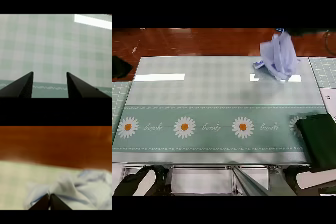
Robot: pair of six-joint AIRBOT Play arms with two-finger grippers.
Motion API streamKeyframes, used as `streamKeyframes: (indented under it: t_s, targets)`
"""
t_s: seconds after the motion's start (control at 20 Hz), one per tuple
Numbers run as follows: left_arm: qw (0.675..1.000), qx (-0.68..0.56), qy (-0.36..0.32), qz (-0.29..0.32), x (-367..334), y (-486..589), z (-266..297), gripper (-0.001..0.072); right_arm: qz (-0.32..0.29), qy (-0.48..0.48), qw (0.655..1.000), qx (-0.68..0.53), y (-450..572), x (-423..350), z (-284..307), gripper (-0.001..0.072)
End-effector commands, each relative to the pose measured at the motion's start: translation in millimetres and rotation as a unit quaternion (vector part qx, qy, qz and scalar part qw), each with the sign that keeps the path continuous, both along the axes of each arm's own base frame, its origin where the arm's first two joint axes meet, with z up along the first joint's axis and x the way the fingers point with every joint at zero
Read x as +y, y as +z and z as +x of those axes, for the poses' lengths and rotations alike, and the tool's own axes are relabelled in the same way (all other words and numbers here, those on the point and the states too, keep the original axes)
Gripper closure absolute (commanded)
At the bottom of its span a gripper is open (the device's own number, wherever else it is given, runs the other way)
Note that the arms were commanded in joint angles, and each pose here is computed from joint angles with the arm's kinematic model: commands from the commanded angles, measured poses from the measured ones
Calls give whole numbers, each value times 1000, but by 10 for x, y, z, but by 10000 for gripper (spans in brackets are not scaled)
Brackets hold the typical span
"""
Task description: Fold the shirts.
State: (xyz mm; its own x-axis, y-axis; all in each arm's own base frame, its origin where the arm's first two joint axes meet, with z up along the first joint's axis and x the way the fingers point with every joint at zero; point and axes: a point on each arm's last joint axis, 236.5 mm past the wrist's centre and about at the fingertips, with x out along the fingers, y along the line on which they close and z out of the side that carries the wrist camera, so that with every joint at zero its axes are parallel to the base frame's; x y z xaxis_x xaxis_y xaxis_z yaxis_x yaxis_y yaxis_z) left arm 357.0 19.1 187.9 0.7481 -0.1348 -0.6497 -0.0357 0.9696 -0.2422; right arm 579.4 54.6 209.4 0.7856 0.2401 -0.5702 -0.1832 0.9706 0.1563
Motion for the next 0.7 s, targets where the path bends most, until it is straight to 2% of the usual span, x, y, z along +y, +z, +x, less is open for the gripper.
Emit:
streamKeyframes:
  t_s: [0.0,0.2,0.35,0.5,0.65]
  targets:
    - [999,-25,-6,-31,-274,-162,-553,199,10,44,989,-140,1298,314,-494,695]
    - [995,-14,-22,-99,-640,-645,-962,199,7,105,968,-227,2101,740,-1187,695]
    - [991,-3,-28,-131,-767,-830,-1054,199,20,160,952,-260,2436,1121,-1684,695]
    - [989,-5,-30,-147,-816,-825,-1044,199,29,227,939,-257,2493,1566,-2118,695]
    - [987,-9,-32,-155,-844,-799,-1038,199,32,298,934,-196,2209,1989,-2464,695]
